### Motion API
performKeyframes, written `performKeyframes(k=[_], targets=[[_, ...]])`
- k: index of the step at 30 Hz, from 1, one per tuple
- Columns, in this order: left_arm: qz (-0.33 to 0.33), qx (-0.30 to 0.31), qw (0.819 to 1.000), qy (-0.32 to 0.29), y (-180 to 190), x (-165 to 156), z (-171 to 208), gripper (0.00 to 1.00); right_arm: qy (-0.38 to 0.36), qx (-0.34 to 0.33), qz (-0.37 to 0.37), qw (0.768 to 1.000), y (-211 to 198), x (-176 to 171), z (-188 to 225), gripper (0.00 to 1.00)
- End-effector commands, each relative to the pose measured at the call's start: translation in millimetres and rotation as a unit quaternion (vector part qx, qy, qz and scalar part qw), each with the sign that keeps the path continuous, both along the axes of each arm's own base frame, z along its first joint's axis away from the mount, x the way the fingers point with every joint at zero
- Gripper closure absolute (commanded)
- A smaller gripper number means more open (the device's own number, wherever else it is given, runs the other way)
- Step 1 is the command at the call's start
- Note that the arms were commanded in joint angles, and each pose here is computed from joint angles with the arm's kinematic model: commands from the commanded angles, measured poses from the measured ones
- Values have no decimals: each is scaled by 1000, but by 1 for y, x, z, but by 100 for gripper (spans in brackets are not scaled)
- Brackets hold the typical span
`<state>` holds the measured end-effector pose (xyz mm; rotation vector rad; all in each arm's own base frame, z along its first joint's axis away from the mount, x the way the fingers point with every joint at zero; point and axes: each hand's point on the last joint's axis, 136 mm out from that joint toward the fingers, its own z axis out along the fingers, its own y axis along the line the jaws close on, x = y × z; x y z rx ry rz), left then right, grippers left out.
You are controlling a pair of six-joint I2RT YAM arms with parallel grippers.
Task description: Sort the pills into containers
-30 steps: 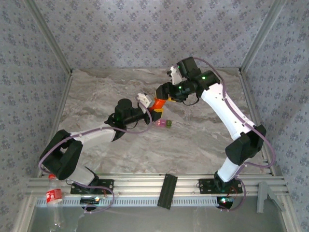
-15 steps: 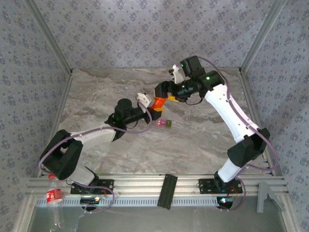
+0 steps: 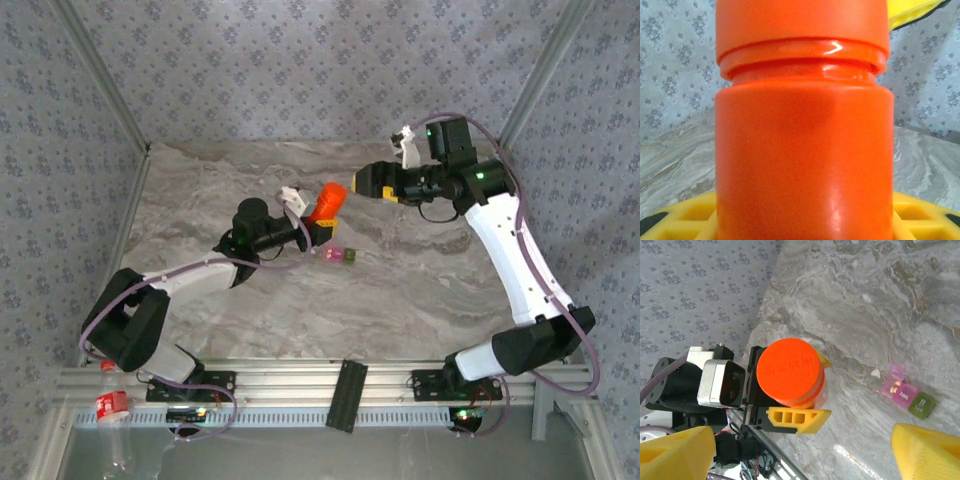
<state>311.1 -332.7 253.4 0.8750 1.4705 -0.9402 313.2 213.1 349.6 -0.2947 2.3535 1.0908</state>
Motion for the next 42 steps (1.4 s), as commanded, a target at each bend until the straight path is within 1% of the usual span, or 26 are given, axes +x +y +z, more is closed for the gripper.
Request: performKeyframes(k=[1, 6, 15, 21, 28, 38, 41, 42], targets=[[-51, -34, 998, -33, -5, -15, 45, 100, -31, 12, 31, 999, 9, 8, 14, 8], [-73, -29, 997, -22, -10, -19, 46, 100, -29, 0, 57, 998, 24, 11, 9, 8], [-82, -20, 996, -13, -14, -18, 41, 100, -18, -21, 77, 997, 36, 6, -3, 11], [-83, -16, 996, -7, -15, -16, 40, 100, -8, -29, 79, 996, 37, 5, -12, 16], [-83, -16, 996, -4, -16, -15, 37, 100, -8, -27, 84, 996, 40, 3, -13, 19], [-83, -14, 996, 2, -17, -14, 34, 100, -5, -27, 92, 995, 44, 0, -15, 30], [-82, -14, 997, 3, -17, -13, 34, 100, -4, -26, 94, 995, 45, -1, -16, 30], [-82, -14, 997, 4, -18, -13, 33, 100, -3, -27, 96, 995, 46, -1, -17, 28]])
